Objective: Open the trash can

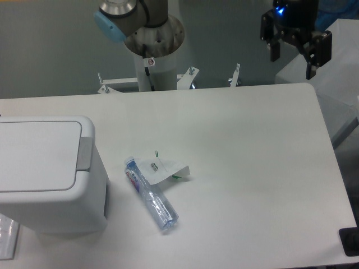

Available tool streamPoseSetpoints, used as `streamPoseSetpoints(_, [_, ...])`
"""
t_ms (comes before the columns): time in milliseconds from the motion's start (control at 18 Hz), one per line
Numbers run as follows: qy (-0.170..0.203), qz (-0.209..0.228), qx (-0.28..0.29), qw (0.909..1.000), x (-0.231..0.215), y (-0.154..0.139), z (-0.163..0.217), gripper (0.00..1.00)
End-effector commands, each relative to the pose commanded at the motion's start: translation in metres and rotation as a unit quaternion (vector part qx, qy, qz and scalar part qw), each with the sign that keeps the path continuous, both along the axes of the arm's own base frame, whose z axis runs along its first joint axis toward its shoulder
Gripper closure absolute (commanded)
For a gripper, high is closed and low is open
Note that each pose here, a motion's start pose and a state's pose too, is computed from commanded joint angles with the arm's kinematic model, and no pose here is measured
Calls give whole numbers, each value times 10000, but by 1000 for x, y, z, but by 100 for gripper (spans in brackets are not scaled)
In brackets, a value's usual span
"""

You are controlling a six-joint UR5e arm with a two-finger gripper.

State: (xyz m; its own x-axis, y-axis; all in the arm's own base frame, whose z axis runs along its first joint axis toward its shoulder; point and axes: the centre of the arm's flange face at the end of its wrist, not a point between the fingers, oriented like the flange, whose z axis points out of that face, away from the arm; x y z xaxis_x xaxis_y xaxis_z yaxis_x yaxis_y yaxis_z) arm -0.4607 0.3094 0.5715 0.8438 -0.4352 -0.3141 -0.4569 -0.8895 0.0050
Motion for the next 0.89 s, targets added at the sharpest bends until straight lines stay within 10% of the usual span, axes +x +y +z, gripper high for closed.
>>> streamPoseSetpoints(556, [-295, 680, 501, 9960, 21, 34, -2, 0])
streamPoseSetpoints(889, [-960, 1570, 1406, 9728, 53, 80, -2, 0])
